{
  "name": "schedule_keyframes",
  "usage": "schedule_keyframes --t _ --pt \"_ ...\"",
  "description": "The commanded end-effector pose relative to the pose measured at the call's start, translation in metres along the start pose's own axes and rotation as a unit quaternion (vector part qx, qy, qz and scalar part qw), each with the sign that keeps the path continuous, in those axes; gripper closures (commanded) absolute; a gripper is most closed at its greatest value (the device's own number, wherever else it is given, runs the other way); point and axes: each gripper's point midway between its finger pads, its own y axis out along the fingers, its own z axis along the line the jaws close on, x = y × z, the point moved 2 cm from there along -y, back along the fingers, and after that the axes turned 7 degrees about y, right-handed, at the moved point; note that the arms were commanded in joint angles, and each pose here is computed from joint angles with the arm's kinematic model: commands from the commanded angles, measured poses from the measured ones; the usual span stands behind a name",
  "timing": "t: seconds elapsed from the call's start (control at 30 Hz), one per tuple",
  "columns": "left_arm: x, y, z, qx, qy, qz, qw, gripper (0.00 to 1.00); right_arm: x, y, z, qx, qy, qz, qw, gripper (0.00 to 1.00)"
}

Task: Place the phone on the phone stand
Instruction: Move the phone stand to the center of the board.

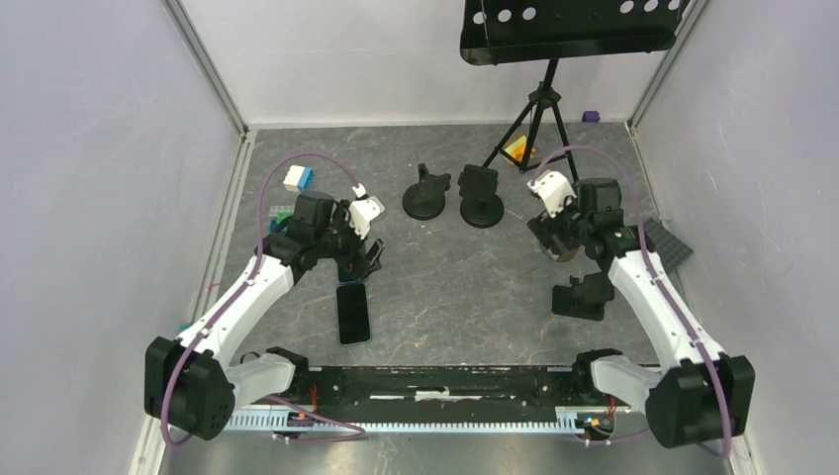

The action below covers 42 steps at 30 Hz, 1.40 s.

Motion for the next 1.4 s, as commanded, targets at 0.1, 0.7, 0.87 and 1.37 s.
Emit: schedule_keyframes --t 0.1,0.7,0.87,1.37 --pt "0.017 -0.006 -0.004 -0.002 0.0 -0.048 0.999 0.0 -0.012 0.025 -0.044 0.003 0.075 0.015 0.997 0.07" --pt "0.019 -0.009 -0.005 0.001 0.003 -0.055 0.998 0.0 -0.043 0.051 -0.079 0.074 0.168 0.019 0.983 0.54" --pt "0.019 -0.01 -0.004 0.003 0.003 -0.056 0.998 0.0 -0.052 0.055 -0.084 0.075 0.177 0.026 0.981 0.64" --pt "0.019 -0.009 -0.005 0.001 -0.001 -0.055 0.998 0.0 -0.079 0.072 -0.082 0.137 0.223 0.038 0.965 0.98"
